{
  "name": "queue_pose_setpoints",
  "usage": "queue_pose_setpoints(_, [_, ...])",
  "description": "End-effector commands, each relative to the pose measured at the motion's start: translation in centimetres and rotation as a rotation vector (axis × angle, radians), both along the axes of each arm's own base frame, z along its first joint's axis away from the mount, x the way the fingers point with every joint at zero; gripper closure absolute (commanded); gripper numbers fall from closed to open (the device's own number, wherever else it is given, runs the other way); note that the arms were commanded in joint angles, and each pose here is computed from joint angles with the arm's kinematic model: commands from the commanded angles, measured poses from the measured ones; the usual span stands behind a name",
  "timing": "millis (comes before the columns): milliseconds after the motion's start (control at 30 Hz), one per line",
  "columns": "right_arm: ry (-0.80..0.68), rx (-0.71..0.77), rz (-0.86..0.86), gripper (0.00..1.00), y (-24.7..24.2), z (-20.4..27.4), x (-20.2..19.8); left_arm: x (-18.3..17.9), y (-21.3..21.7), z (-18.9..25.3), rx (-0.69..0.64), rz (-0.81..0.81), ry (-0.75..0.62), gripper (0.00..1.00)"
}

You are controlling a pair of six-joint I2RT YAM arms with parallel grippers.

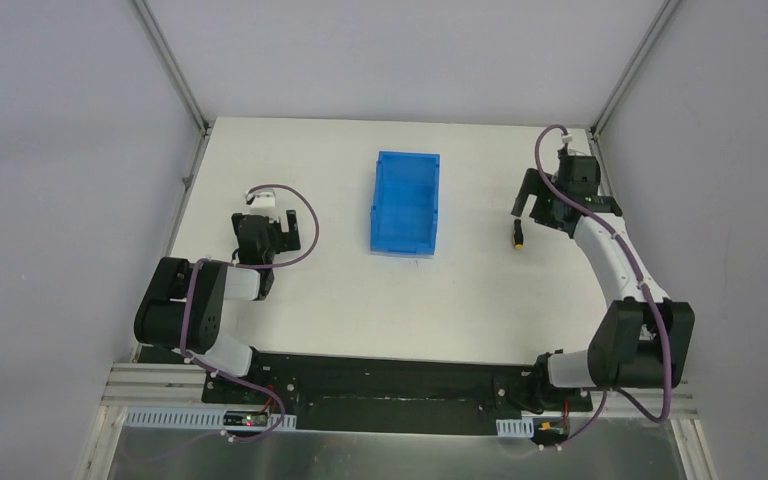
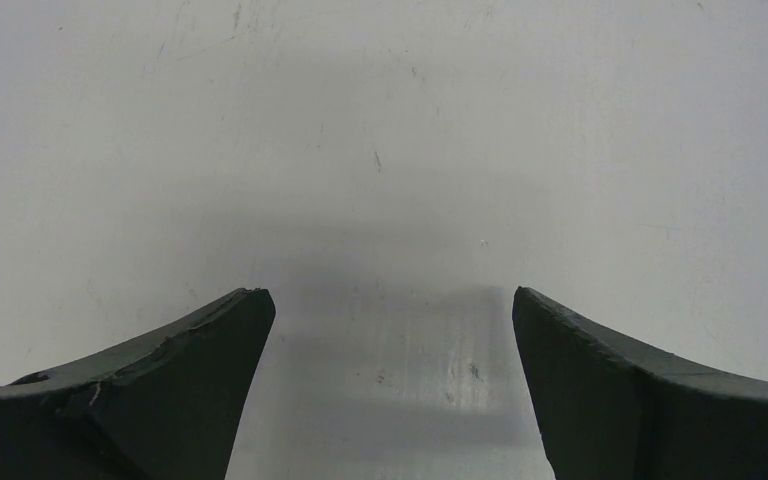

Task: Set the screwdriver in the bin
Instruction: Pick up the screwdriver from the center of the board.

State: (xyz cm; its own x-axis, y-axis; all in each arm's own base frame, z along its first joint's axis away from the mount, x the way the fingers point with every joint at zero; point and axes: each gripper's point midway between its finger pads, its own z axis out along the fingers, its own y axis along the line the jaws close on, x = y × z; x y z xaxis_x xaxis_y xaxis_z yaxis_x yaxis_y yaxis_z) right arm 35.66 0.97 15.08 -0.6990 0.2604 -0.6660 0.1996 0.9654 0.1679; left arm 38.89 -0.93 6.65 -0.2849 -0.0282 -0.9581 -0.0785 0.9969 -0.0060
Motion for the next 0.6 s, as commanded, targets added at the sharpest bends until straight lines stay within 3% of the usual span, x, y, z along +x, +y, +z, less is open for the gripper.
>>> queue_pose_setpoints(0, [0.062,-0.053,-0.020,0.02,-0.8,0.0,0.2,0.4,0.0,1.3,-0.015,-0.007,-0.046,0.01])
queue_pose_setpoints(567, [0.230,-0.138,0.013,0.02,0.2,-5.9,2.5,0.4,0.0,1.3,-0.015,-0.007,-0.046,0.01])
